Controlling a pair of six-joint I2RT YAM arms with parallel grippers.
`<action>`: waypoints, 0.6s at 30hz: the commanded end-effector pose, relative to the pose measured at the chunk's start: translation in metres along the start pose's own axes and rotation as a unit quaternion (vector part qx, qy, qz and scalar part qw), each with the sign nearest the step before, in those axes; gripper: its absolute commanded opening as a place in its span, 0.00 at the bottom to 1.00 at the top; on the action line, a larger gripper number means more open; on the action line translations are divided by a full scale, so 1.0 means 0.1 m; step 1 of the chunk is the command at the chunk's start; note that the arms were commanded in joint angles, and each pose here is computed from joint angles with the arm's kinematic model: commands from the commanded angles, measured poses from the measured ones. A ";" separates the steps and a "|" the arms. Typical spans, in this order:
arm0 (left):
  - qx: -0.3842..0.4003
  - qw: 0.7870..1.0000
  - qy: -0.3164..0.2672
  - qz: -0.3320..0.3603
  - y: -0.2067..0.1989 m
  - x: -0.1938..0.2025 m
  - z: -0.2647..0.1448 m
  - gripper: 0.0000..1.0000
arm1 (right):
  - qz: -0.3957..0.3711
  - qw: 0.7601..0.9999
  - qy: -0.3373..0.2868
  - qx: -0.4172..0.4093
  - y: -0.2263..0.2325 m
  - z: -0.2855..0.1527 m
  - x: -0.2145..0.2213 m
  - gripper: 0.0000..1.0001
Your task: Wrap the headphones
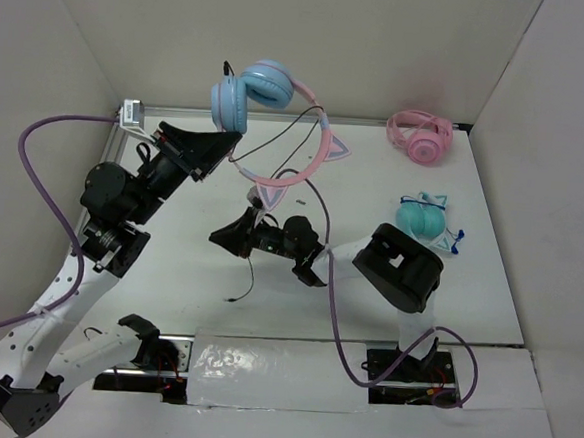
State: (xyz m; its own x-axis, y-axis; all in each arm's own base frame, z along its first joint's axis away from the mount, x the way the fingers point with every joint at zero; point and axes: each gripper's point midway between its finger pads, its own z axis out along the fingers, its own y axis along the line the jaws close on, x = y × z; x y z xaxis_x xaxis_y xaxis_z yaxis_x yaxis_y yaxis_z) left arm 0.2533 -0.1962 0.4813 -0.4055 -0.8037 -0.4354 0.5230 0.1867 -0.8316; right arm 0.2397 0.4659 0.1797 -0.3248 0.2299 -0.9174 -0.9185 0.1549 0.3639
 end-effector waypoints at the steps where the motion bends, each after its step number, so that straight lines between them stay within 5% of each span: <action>1: 0.054 0.993 -0.100 -0.018 -0.50 -0.47 0.04 0.00 | -0.004 0.999 -0.028 -0.027 0.24 0.10 -0.11 0.19; 5: -0.001 0.988 -0.153 -0.009 -0.21 -0.66 0.23 0.00 | 0.022 0.999 0.021 -0.036 0.58 0.04 0.17 0.00; 11: -0.107 0.968 -0.227 0.004 0.37 -0.85 0.50 0.00 | 0.008 0.992 0.120 0.032 0.88 0.20 0.57 0.00; 18: -0.185 0.924 -0.299 0.149 0.84 -0.78 0.58 0.00 | -0.002 0.968 0.194 0.162 0.60 0.01 0.48 0.00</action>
State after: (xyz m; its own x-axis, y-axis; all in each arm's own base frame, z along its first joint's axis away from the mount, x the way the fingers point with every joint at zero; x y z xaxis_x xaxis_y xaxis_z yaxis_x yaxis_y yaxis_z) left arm 0.3791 -0.1803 0.4103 -0.0143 -0.8570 -0.5151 0.1335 0.5089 -0.8504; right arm 0.1455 0.5077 0.1407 -0.4491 -0.1048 -0.8873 -0.8620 0.3122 0.3994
